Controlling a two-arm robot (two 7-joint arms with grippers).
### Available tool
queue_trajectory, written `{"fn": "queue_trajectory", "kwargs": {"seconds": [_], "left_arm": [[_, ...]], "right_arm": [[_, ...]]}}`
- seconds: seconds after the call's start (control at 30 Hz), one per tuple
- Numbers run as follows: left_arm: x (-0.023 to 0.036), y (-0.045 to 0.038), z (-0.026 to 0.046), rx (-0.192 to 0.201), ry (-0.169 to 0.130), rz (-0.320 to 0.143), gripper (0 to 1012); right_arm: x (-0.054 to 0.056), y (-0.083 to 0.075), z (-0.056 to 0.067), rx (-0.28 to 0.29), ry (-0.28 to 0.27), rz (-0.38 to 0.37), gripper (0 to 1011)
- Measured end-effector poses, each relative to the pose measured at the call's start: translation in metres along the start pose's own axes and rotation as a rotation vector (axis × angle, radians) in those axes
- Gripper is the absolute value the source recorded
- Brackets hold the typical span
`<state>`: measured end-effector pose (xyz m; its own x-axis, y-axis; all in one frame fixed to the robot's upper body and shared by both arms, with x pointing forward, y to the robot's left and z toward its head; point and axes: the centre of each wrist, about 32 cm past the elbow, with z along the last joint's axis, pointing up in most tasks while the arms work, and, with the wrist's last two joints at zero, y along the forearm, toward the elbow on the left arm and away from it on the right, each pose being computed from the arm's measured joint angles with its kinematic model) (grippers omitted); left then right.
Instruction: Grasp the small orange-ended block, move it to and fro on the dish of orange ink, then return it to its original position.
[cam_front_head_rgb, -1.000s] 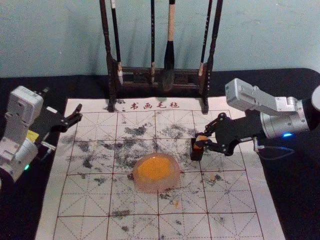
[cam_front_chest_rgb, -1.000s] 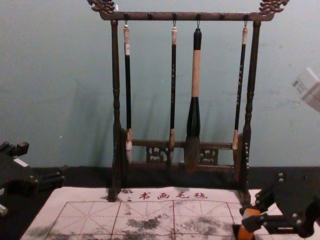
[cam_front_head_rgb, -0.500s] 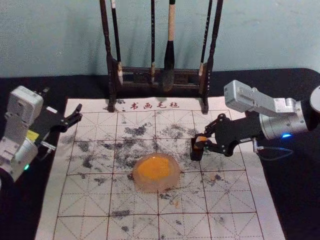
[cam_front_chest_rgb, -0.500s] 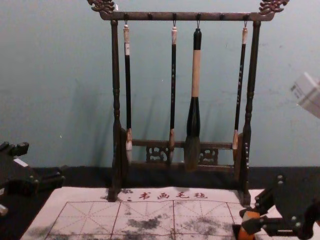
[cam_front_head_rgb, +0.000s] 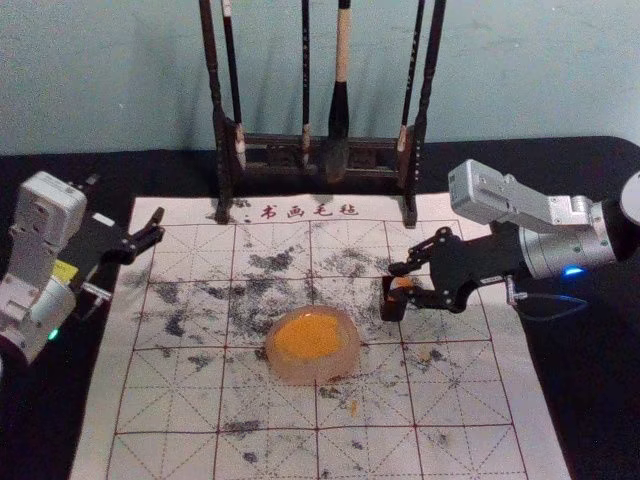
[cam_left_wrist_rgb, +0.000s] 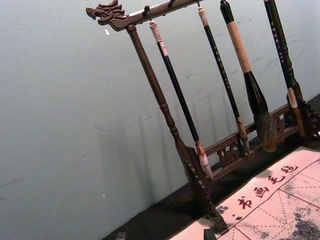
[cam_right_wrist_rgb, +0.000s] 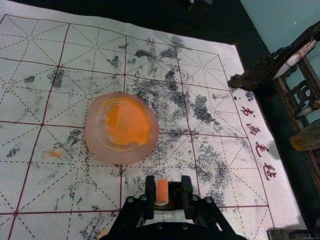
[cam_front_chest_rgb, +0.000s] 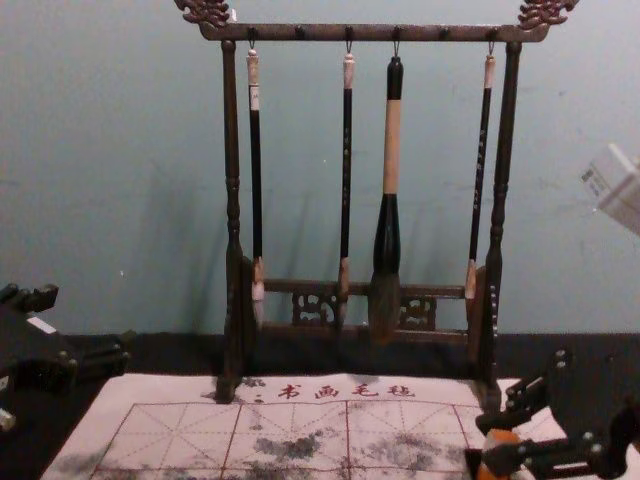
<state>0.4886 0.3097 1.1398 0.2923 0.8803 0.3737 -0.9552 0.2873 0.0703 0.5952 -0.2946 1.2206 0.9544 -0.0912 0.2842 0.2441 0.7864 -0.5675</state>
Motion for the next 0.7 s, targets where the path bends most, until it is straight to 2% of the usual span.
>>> {"fn": "queue_trajectory", "kwargs": {"seconds": [0.07, 0.1, 0.5, 0.6, 0.7], "left_arm": [[0.0, 0.0, 0.0, 0.0, 0.0, 0.0, 1001], [0.0, 0.0, 0.0, 0.0, 0.0, 0.0, 1001], [0.0, 0.0, 0.0, 0.0, 0.0, 0.0, 1001], [0.0, 0.0, 0.0, 0.0, 0.0, 0.0, 1001], [0.0, 0.0, 0.0, 0.0, 0.0, 0.0, 1001]], "right_arm": [[0.0, 0.0, 0.0, 0.0, 0.0, 0.0, 334], [0.0, -0.0001, 0.0001, 0.0, 0.0, 0.0, 390], [0.0002, -0.0002, 0.0002, 0.001, 0.001, -0.001, 776], [0.0002, -0.0002, 0.0002, 0.001, 0.001, -0.001, 830], [0.0002, -0.0003, 0.0001, 0.001, 0.002, -0.001, 948]]}}
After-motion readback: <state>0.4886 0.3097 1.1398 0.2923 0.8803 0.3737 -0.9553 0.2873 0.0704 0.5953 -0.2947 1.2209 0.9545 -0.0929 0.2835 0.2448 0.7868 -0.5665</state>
